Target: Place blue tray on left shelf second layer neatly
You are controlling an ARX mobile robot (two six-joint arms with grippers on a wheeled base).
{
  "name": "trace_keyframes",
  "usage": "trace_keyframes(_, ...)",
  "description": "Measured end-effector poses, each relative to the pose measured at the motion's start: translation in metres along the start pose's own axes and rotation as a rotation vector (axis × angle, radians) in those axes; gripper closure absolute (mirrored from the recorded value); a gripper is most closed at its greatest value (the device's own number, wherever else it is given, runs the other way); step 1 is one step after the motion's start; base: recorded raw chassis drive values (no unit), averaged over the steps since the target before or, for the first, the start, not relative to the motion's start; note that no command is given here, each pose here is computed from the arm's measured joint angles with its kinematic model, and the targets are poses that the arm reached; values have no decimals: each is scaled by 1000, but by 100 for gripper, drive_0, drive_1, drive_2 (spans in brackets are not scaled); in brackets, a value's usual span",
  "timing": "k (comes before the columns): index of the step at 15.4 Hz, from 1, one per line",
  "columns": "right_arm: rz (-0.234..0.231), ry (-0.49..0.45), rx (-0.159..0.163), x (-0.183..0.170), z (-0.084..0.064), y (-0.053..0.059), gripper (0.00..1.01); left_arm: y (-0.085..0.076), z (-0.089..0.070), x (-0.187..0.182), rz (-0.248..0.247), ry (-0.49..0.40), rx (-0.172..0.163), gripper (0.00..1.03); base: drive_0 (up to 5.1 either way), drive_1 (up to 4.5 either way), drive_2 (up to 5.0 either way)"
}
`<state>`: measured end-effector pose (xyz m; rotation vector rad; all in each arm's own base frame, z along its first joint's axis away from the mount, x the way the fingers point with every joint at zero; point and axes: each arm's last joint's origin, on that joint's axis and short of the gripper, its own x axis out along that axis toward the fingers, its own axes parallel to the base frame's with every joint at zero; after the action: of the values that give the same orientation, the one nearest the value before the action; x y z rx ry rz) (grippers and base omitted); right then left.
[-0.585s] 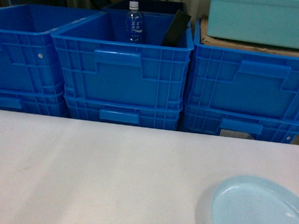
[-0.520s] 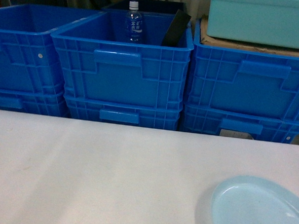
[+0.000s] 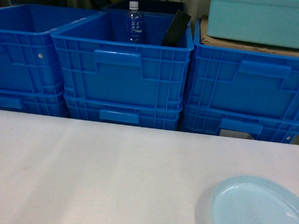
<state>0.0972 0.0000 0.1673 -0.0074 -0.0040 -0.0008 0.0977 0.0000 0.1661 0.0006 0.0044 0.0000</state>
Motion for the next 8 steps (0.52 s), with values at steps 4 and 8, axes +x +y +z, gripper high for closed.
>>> trace_keyframes(4,15,-53,-11,5,6,1,3,0,0,0,0,0,0,5,0,0,0)
trace_keyframes(8,7,-48,-24,30,14,-7,3,0,0,0,0,0,0,5,0,0,0)
